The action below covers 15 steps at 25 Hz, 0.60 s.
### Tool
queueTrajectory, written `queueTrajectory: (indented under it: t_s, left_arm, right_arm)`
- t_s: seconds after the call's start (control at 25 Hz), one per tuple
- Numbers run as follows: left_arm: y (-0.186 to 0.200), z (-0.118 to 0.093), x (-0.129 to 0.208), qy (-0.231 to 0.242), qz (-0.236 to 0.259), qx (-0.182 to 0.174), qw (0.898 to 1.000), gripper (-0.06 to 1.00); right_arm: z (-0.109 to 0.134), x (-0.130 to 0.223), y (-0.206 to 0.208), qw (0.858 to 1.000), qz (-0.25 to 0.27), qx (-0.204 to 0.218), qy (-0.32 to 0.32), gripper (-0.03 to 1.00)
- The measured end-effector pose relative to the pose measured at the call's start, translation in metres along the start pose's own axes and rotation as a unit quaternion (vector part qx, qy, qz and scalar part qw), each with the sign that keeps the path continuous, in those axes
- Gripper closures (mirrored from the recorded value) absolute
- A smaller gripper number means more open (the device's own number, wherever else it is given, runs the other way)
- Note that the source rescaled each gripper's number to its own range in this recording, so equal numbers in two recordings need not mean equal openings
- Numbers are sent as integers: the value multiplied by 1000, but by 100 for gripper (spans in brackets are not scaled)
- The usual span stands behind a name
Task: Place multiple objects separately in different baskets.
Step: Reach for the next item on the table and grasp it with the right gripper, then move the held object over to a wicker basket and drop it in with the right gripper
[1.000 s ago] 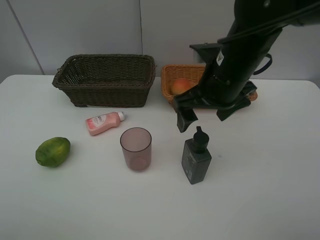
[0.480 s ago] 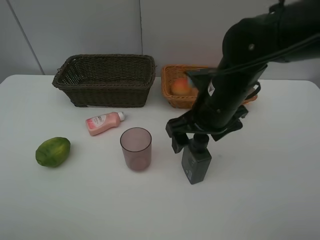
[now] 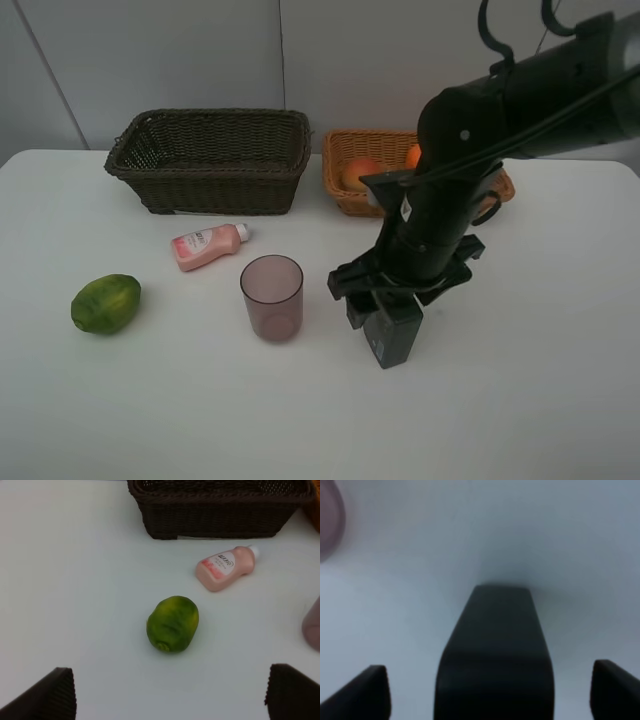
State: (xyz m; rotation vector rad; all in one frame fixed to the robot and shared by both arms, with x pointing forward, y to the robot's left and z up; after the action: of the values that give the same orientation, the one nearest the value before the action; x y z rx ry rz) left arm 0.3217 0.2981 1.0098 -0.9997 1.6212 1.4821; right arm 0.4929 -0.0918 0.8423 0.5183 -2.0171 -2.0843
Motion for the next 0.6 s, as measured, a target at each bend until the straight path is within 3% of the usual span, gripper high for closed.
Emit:
queueTrajectory:
  t_s: [0.12, 0.16, 0.6]
  left_arm:
    - [0, 0, 0, 0, 0, 0, 1000, -4]
    - [0, 0, 0, 0, 0, 0, 1000, -4]
    - [0, 0, 0, 0, 0, 0, 1000, -4]
  right_arm:
    - [0, 0, 0, 1000, 0, 0, 0, 83]
    - [0, 0, 0, 1000, 0, 0, -1, 97]
    - [0, 0, 0, 1000, 0, 0, -1, 94]
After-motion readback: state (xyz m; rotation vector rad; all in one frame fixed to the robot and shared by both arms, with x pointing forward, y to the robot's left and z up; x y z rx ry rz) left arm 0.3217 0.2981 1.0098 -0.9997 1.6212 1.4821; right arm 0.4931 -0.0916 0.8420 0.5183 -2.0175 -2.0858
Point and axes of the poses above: a point on each arm's last joint axis where the gripper is mounted, y pointing back along that axis away from the gripper, z along the wrist's bending axis when the last joint is at zero, x = y × z, the point moved 10 cm from there along -y, pointing out along that axis toward the gripper, and after that the axes turned 1 degree about y, right-handed, at the moved point
